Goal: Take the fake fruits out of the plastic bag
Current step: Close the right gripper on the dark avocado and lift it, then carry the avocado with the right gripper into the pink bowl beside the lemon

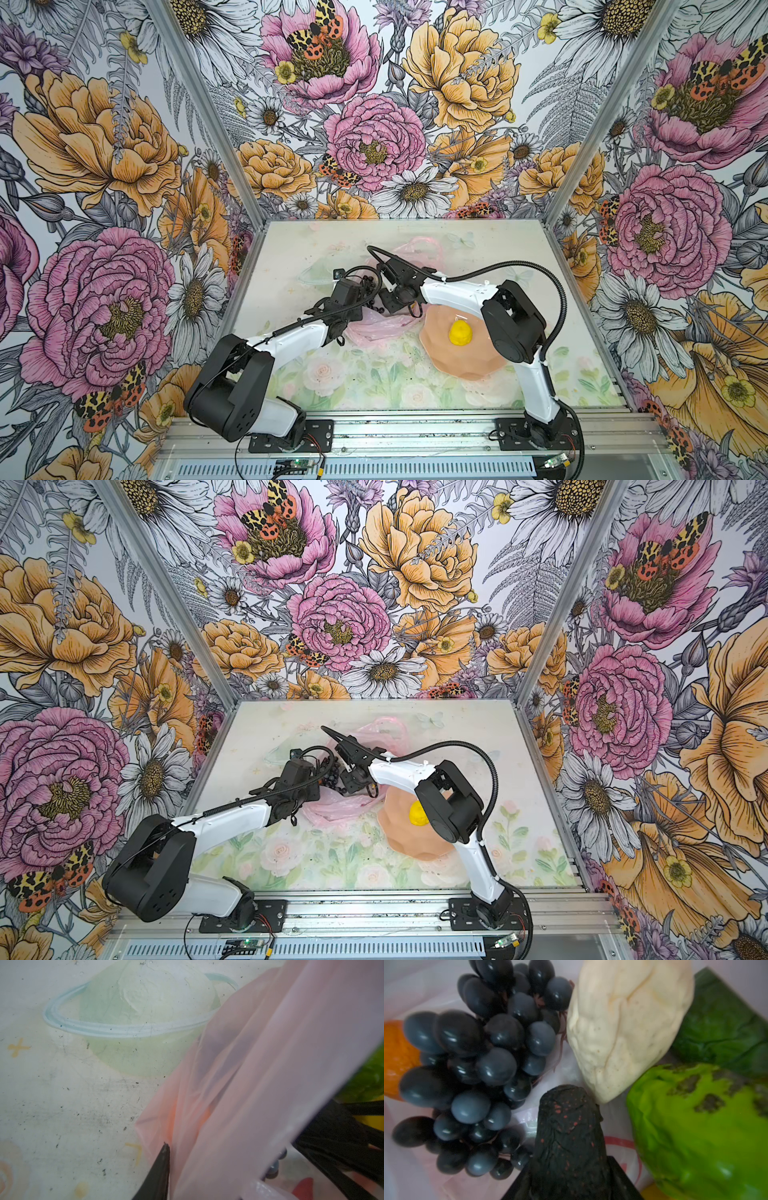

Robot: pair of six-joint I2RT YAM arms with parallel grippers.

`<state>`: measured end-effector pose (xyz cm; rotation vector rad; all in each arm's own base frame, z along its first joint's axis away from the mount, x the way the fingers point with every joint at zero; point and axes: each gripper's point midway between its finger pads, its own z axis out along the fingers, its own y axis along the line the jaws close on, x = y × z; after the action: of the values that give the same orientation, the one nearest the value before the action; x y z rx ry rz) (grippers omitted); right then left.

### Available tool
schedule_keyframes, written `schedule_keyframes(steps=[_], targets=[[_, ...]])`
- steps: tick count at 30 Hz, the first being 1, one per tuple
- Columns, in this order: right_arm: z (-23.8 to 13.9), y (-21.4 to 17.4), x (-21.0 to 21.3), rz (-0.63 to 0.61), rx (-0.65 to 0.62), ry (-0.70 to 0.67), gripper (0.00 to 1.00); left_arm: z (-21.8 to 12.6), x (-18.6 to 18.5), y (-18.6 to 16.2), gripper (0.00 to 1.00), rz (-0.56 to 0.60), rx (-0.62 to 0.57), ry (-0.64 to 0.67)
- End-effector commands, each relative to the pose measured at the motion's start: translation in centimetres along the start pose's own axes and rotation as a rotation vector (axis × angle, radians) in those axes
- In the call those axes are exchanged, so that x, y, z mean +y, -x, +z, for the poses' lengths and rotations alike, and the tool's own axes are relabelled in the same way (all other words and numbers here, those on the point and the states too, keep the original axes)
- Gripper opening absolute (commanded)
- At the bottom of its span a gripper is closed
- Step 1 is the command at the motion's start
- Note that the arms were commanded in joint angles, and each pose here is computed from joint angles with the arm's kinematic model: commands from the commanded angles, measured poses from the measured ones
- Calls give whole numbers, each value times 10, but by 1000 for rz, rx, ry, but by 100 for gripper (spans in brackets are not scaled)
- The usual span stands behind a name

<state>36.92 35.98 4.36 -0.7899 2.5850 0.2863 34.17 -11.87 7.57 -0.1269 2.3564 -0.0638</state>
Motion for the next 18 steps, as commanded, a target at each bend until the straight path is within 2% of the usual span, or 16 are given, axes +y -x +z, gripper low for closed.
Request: schedule_keyframes(steps=[1, 4, 10, 18], targets=[[-12, 11, 7, 5, -34, 19, 39, -3, -5, 11, 29, 19, -29, 5], [-33, 17, 7, 11, -71, 20, 35, -2, -4, 10, 29, 19, -27, 5], [-77, 22, 6, 23, -142, 26, 35, -2, -5, 11, 29, 18, -30, 6], [-122, 7, -2, 58, -196, 10, 34, -2, -5, 11, 29, 18, -28, 7]])
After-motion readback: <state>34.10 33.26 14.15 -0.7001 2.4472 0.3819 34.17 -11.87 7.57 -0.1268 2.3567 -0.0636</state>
